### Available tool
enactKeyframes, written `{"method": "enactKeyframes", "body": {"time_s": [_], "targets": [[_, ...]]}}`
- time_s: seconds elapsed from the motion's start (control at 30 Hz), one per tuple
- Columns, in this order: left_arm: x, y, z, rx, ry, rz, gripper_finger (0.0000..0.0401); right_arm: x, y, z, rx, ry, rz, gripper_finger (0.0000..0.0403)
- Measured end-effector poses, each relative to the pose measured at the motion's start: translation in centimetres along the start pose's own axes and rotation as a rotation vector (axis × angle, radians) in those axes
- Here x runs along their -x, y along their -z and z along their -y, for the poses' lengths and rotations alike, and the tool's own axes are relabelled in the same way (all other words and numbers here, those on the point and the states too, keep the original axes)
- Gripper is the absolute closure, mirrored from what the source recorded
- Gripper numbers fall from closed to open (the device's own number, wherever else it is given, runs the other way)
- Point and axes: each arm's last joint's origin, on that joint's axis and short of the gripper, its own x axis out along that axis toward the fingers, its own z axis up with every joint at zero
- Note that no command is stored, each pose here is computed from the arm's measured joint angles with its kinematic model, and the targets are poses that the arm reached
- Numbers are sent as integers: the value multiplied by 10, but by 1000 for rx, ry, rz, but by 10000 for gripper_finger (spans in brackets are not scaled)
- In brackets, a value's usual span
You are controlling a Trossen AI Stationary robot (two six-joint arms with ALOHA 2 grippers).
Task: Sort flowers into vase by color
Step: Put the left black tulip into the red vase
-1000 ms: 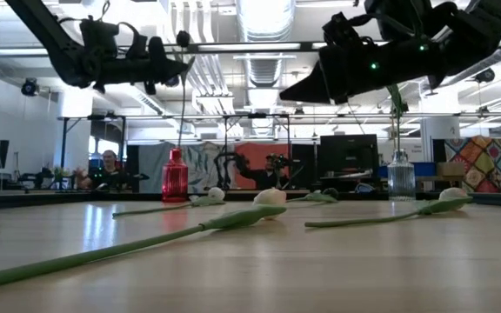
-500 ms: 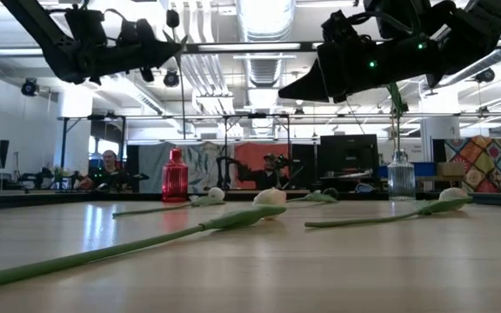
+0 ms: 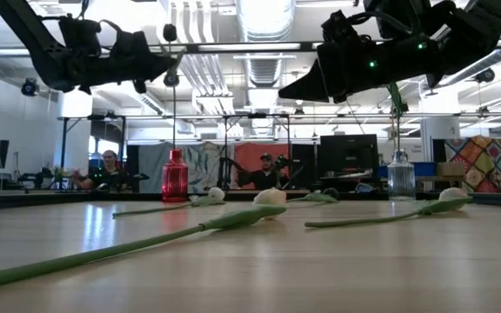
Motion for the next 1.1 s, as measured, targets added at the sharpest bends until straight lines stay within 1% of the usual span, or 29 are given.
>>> {"method": "enactKeyframes", "body": {"time_s": [0.37,0.47,0.7,0.87,1.0,1.1], "targets": [[1,20,-8,-3,-23,-60,401,0,0,0,-8,0,0,394],[1,23,-9,-1,-19,-81,393,0,0,0,-19,0,0,394],[2,30,-11,-27,28,-156,345,0,0,0,-19,0,0,394],[5,36,-13,-64,21,-210,302,0,0,0,-24,12,-2,393],[9,39,-16,-49,6,-249,268,0,0,1,-33,26,-5,393],[11,40,-16,-49,43,-282,246,0,0,1,-64,33,-5,393]]}}
